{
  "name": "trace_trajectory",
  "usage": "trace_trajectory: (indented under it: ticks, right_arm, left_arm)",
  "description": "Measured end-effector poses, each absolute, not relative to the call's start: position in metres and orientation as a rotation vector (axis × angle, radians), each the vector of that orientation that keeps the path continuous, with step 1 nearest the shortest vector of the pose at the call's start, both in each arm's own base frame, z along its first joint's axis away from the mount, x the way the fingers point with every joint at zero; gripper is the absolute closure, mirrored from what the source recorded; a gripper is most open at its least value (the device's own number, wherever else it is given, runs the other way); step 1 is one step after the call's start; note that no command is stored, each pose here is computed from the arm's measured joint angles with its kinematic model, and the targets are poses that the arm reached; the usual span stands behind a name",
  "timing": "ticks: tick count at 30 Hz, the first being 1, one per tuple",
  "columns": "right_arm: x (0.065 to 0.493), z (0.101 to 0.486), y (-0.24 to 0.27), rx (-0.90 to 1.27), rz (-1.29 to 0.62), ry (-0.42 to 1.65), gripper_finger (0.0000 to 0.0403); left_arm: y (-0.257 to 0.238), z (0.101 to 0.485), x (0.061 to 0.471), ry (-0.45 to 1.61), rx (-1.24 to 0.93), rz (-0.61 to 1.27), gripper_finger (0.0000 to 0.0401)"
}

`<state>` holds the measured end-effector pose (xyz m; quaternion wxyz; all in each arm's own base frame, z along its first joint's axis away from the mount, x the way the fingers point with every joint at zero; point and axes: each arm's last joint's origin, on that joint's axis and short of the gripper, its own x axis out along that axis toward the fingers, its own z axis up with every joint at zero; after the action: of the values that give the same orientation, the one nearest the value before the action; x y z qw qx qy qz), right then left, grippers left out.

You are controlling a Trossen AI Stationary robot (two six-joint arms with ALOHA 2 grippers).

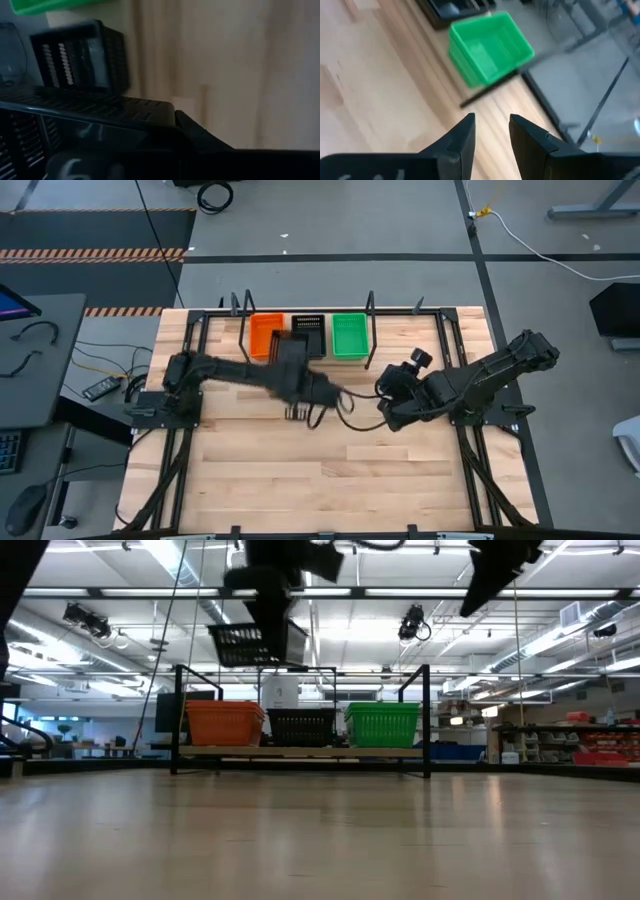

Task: Stack baskets on shelf by color
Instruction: Stack the black bin on top of the black bin on the shelf

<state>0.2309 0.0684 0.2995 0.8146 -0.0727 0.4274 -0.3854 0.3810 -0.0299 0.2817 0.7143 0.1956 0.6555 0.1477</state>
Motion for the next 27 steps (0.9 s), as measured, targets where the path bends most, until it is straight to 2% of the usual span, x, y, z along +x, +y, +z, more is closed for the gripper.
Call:
trace_trajectory:
  ticks: [13,27]
  right_arm:
    - [0.192,0.26,0.078,-0.144,-1.006,0.931,0.0277]
    - [0.195,0.261,0.064,-0.144,-1.074,0.94,0.0277]
  left_arm:
    - [0.072,0.285,0.396,1.348,0.37,0.188,0.04]
    - [0.114,0.282,0.399,1.267,0.309,0.131,0.0398]
